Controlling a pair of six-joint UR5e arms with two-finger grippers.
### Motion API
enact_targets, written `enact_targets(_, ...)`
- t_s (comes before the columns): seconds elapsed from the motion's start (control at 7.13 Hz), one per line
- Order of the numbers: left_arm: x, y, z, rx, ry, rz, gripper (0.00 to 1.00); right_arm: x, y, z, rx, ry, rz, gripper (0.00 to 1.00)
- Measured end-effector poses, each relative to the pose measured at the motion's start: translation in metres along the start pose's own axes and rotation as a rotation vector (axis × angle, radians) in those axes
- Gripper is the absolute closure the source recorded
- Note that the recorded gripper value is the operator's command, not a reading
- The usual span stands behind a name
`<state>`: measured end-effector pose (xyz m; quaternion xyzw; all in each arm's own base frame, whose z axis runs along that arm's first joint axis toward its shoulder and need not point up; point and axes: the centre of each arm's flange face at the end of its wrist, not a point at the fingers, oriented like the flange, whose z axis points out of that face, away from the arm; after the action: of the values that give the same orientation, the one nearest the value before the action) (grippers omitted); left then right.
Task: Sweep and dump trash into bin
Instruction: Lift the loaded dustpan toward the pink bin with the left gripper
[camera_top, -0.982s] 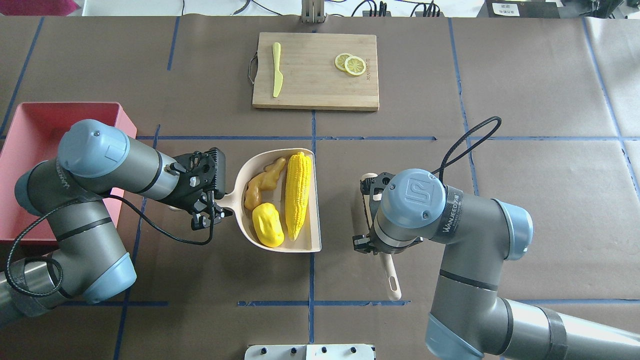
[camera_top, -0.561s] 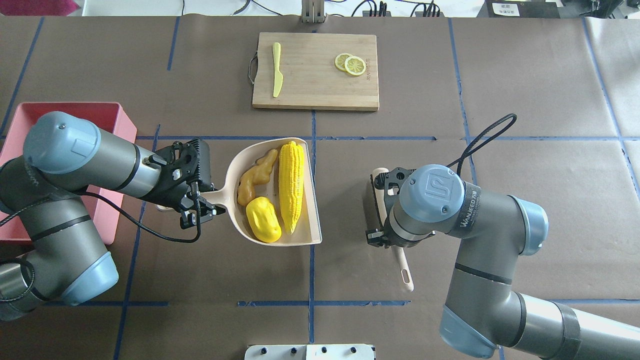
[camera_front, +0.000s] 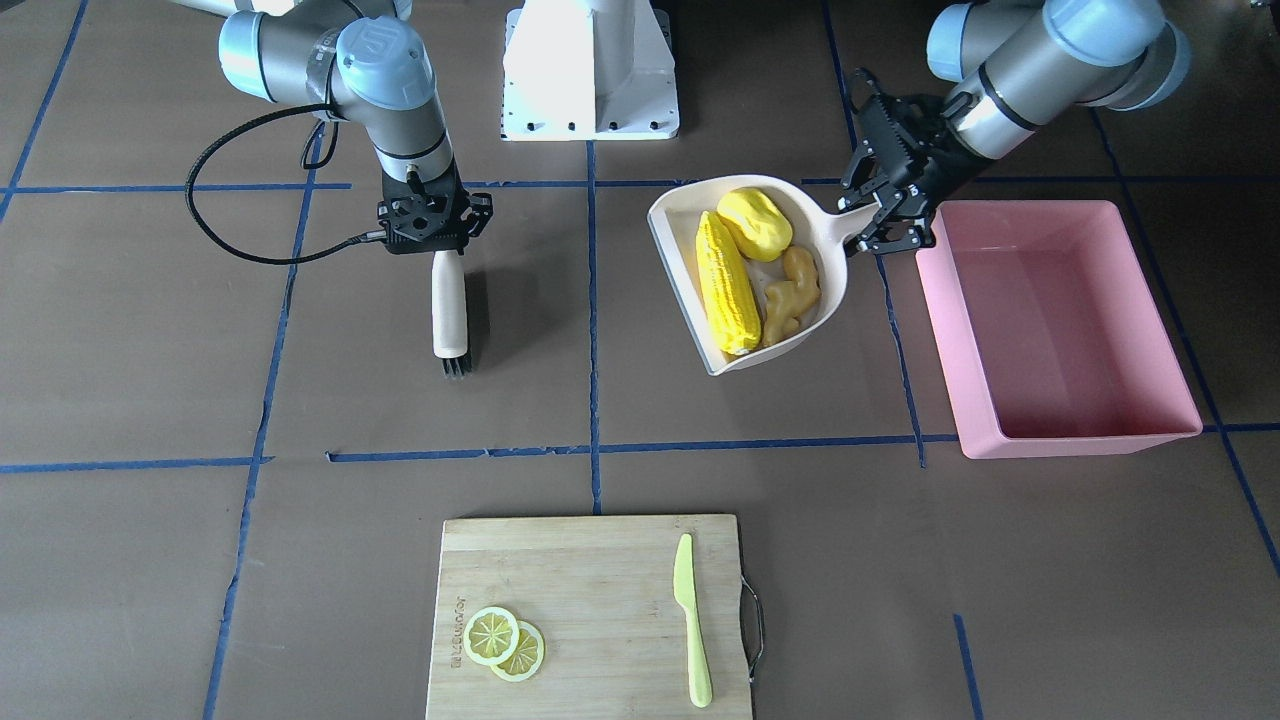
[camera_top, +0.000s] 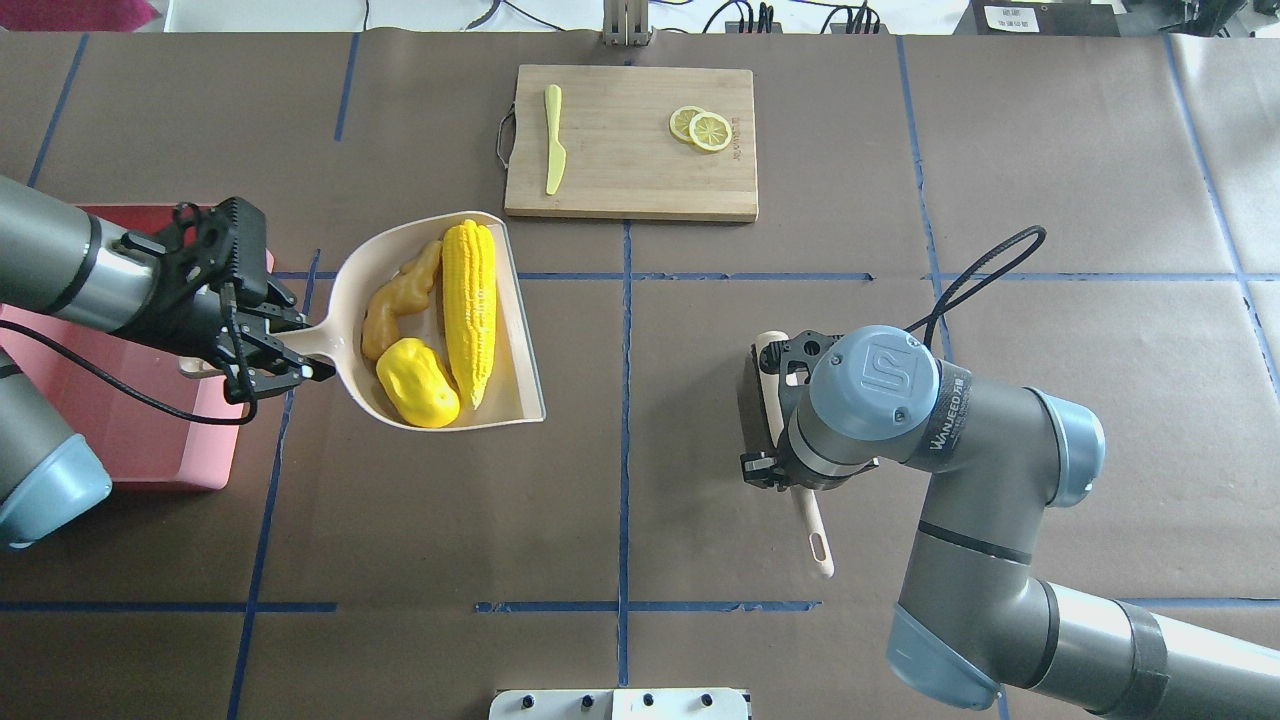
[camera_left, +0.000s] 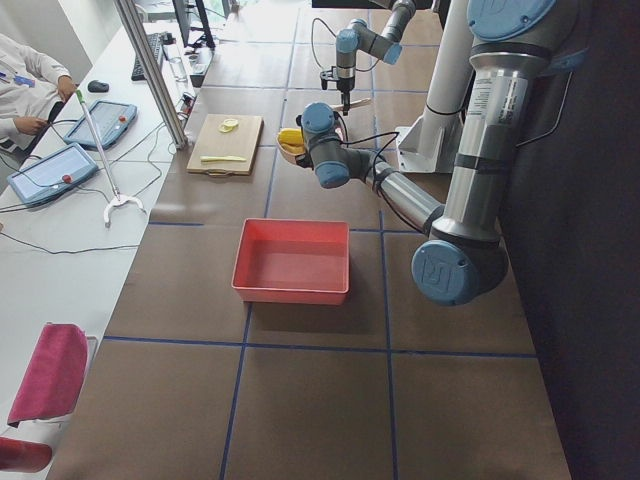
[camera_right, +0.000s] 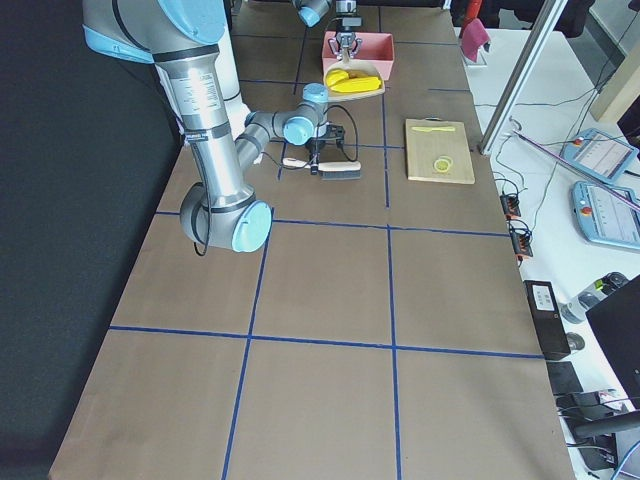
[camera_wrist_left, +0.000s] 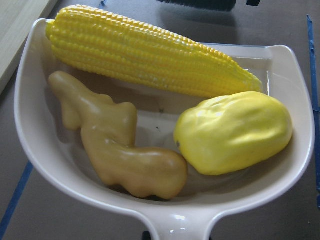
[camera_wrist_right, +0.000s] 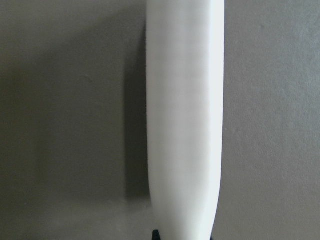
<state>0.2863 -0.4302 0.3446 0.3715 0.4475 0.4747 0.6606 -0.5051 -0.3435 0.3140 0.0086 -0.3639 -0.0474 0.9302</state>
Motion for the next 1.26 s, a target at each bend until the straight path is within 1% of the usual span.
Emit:
enact_targets(0.28,-0.024,0.047,-0.045,0.027,-0.039,-0.035,1.00,0.001,0.000,0.001,0.000,0.002,0.000,1.00)
enact_targets(0.56,-0.052,0.083,-0.092,0.042,-0.071,-0.069,1.00,0.001,0.000,0.001,0.000,0.002,0.001,1.00)
enact_targets(0.98,-0.103,0.171,-0.149,0.011,-0.144,-0.036,1.00,0.001,0.000,0.001,0.000,0.002,0.001,1.00)
enact_targets(1.26,-0.128,0.224,-0.170,-0.016,-0.175,0.001,1.00,0.001,0.001,0.001,-0.001,0.003,0.001,1.00)
